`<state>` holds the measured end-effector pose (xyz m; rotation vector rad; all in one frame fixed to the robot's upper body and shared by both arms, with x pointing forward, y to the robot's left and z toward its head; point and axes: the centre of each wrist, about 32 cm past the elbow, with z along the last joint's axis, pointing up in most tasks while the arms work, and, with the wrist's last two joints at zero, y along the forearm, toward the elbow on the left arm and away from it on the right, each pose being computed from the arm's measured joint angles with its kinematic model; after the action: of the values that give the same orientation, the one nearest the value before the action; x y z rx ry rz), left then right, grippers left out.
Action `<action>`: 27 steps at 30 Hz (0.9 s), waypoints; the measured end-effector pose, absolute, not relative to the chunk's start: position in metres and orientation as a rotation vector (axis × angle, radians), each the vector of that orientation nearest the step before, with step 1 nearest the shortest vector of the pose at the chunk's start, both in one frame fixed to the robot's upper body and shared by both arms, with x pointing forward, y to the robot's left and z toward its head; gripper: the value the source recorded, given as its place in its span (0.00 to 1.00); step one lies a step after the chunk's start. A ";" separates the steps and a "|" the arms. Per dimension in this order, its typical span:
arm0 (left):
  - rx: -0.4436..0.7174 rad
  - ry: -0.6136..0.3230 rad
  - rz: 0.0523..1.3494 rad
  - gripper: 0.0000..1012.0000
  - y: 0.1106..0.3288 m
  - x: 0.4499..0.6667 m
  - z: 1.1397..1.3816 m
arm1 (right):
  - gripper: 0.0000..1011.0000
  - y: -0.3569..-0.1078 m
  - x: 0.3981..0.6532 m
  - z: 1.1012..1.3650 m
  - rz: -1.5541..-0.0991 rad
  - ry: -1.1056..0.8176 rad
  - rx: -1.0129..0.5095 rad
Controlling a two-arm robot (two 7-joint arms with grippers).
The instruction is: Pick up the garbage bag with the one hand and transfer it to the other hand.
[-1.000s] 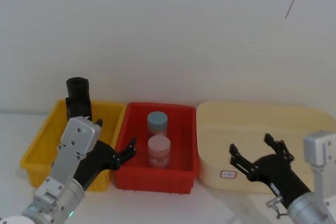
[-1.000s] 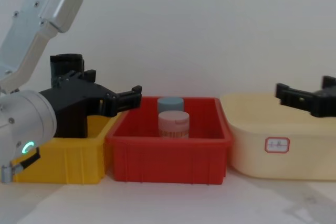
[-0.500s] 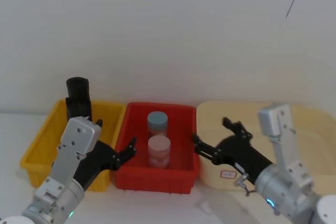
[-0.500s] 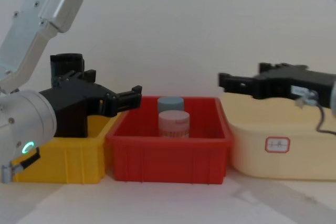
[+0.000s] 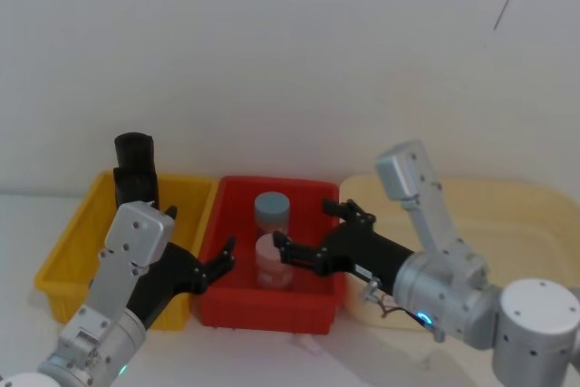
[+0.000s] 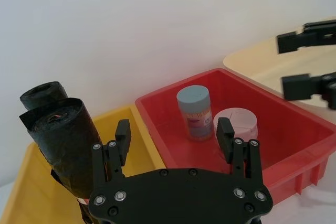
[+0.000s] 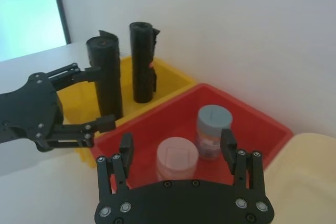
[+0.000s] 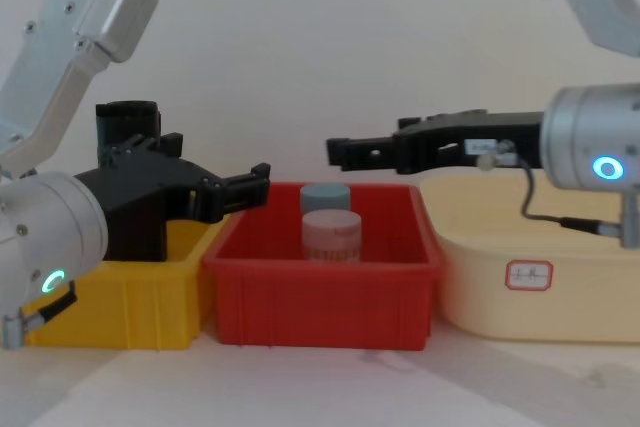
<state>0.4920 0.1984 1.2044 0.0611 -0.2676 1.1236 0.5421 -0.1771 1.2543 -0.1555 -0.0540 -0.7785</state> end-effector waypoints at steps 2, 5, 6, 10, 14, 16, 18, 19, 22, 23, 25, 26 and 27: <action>0.061 -0.268 1.124 0.99 0.198 0.492 1.204 | 0.99 -0.174 0.545 1.256 -0.770 -0.049 -0.163; 0.061 -0.268 1.124 0.99 0.198 0.492 1.204 | 0.99 -0.169 0.551 1.257 -0.758 -0.036 -0.180; 0.061 -0.268 1.124 0.99 0.198 0.492 1.204 | 0.99 -0.167 0.552 1.257 -0.756 -0.034 -0.183; 0.061 -0.268 1.124 0.99 0.198 0.492 1.204 | 0.99 -0.161 0.558 1.257 -0.750 -0.024 -0.203; 0.061 -0.268 1.124 0.99 0.198 0.492 1.204 | 0.99 -0.153 0.565 1.254 -0.751 -0.016 -0.224; 0.061 -0.268 1.124 0.99 0.198 0.492 1.204 | 0.99 -0.151 0.566 1.254 -0.752 -0.015 -0.229; 0.061 -0.268 1.124 0.99 0.198 0.492 1.204 | 0.99 -0.148 0.569 1.252 -0.755 -0.013 -0.239; 0.061 -0.268 1.124 0.99 0.198 0.492 1.204 | 0.99 -0.147 0.569 1.252 -0.755 -0.012 -0.243; 0.061 -0.268 1.124 0.99 0.198 0.492 1.204 | 0.99 -0.143 0.572 1.250 -0.758 -0.011 -0.256; 0.061 -0.268 1.124 0.99 0.198 0.492 1.204 | 0.99 -0.141 0.573 1.250 -0.761 -0.012 -0.264; 0.061 -0.268 1.124 0.99 0.198 0.492 1.204 | 0.99 -0.140 0.575 1.249 -0.764 -0.013 -0.278; 0.061 -0.268 1.124 0.99 0.198 0.492 1.204 | 0.99 -0.140 0.576 1.249 -0.765 -0.014 -0.283; 0.061 -0.268 1.124 0.99 0.198 0.492 1.204 | 0.99 -0.140 0.576 1.249 -0.766 -0.015 -0.286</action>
<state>0.4920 0.1984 1.2044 0.0610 -0.2676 1.1237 0.5764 -0.1399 1.2494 -0.2861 -0.0150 -0.7661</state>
